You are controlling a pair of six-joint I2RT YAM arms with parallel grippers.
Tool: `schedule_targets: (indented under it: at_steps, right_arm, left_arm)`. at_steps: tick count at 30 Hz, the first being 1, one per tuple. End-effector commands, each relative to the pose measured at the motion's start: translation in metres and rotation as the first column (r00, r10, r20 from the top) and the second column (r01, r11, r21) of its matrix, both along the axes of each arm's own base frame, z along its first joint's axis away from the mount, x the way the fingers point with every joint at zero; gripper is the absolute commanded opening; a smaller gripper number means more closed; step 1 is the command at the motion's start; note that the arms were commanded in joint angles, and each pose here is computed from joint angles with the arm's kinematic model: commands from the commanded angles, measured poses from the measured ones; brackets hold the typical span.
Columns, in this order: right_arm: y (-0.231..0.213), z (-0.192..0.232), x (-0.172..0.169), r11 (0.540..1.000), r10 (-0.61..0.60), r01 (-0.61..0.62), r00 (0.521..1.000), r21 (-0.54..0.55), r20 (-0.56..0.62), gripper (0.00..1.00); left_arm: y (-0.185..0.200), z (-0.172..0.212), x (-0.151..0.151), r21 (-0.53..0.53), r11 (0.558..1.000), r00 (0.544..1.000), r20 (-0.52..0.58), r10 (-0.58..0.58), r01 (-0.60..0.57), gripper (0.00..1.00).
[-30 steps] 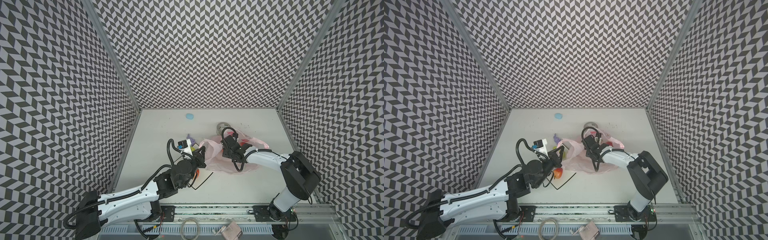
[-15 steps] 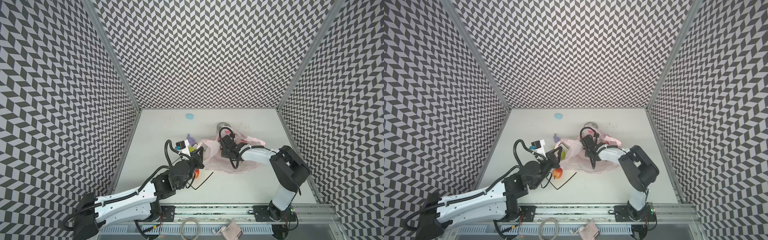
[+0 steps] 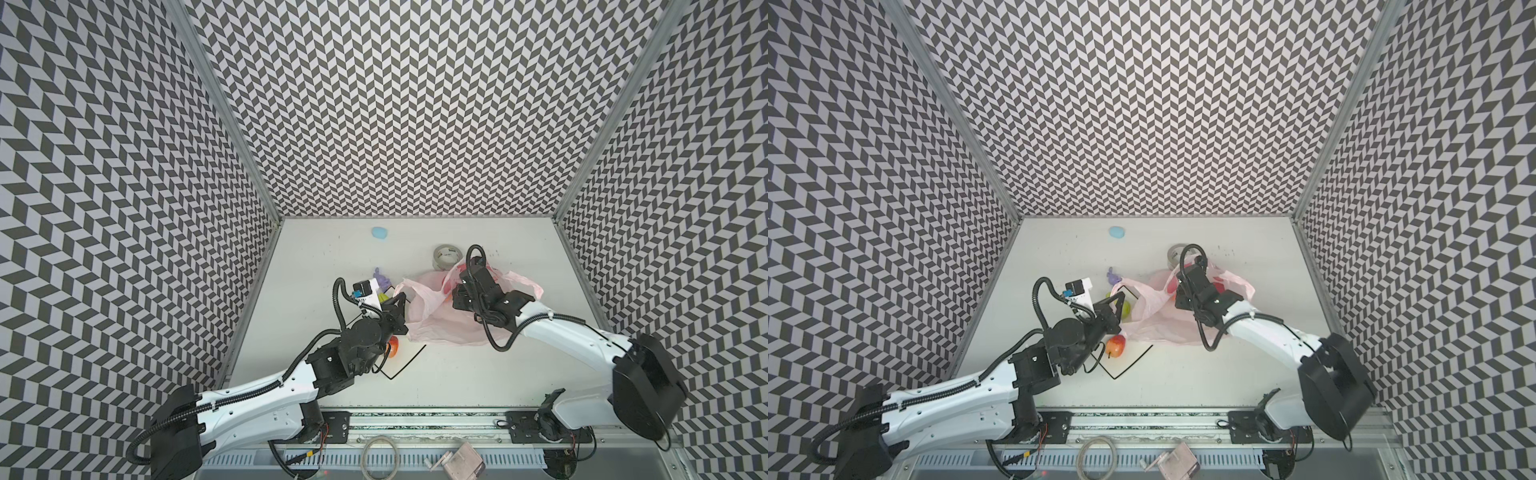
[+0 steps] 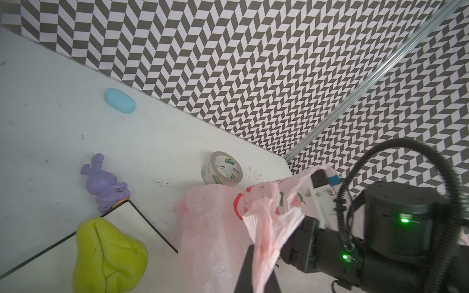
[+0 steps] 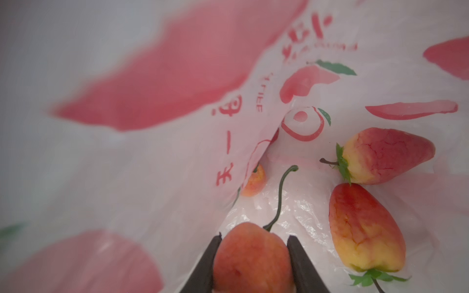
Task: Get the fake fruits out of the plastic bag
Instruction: 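Close the right gripper on a red-yellow apple inside the bag, then lift the red-yellow apple out of the bag with the right gripper, then carry the apple to the white tray and open the right gripper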
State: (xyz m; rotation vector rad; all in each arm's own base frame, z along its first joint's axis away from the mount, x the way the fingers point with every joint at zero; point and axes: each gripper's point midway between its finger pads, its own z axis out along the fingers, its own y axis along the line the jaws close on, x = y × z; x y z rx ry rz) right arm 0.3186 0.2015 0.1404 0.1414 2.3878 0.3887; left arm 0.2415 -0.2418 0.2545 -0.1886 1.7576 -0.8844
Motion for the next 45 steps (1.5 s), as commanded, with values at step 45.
schedule_targets:
  at_steps: [45]
  right_arm:
    - [0.093,0.159,-0.205,0.325,0.863,-0.883,0.131,-0.338,0.489,0.28]
  left_arm:
    - [-0.027,-0.005,0.068,0.043,0.993,0.993,0.051,-0.111,0.109,0.00]
